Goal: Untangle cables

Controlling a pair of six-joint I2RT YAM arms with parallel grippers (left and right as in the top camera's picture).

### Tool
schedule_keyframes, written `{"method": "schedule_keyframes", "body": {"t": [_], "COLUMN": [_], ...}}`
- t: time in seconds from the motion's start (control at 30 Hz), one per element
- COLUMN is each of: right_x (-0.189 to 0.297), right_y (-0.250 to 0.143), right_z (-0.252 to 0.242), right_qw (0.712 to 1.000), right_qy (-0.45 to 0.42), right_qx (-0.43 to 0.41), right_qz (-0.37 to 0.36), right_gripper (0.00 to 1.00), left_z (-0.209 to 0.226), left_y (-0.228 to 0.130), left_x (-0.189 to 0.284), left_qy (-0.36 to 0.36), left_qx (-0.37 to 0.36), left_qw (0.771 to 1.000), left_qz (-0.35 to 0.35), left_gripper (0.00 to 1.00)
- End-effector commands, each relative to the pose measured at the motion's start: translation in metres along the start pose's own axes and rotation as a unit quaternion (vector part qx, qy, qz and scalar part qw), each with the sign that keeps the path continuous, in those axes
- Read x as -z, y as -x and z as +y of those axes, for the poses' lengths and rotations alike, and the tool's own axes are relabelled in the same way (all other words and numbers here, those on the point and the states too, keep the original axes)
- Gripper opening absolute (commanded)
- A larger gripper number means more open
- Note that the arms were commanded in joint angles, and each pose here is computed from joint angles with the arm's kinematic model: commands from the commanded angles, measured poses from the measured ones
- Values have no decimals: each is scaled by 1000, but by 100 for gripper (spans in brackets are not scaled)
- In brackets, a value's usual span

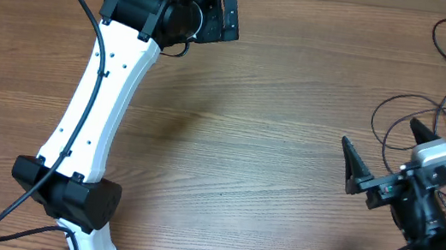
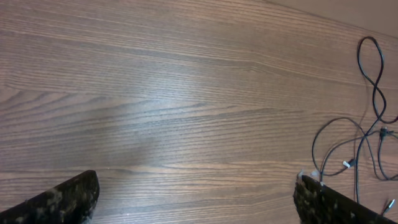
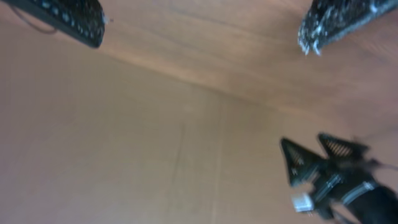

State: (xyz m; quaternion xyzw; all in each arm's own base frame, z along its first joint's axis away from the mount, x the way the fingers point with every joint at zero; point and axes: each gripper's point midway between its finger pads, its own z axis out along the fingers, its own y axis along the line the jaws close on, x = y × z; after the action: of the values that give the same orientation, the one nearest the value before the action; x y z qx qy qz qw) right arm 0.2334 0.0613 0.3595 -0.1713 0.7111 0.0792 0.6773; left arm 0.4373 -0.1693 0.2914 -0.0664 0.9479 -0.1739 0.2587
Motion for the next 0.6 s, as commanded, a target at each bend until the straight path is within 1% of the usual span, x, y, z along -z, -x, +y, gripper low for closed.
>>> {"method": "schedule_keyframes", "body": {"t": [0.0, 0.13, 0.27, 0.37, 0.57], "right_x": [-1, 0, 0, -1, -5], "right_y": [-21, -39, -67, -89, -128], "right_z": [-6, -8, -16, -13, -9], "right_qw": [999, 996, 991, 990, 990], "right_qy": [-34, -60, -92, -93, -93], "right_qx": [3, 11, -38, -38, -39], "right_qz": [-15, -59, -88, -99, -95], "right_gripper": [100, 100, 100, 100, 100], "left_z": [-5, -5, -5, -5, -5], "left_y": [5, 5, 5, 5, 5], "left_x": [15, 15, 15, 15, 15], "left_qy": [-5, -5, -5, -5, -5], "left_qx": [-10, -10, -10, -10, -10], "left_qw": [1000, 1000, 1000, 1000, 1000], "left_qz": [-19, -19, -20, -19, -19], "left_gripper": [100, 100, 99, 100, 99]}}
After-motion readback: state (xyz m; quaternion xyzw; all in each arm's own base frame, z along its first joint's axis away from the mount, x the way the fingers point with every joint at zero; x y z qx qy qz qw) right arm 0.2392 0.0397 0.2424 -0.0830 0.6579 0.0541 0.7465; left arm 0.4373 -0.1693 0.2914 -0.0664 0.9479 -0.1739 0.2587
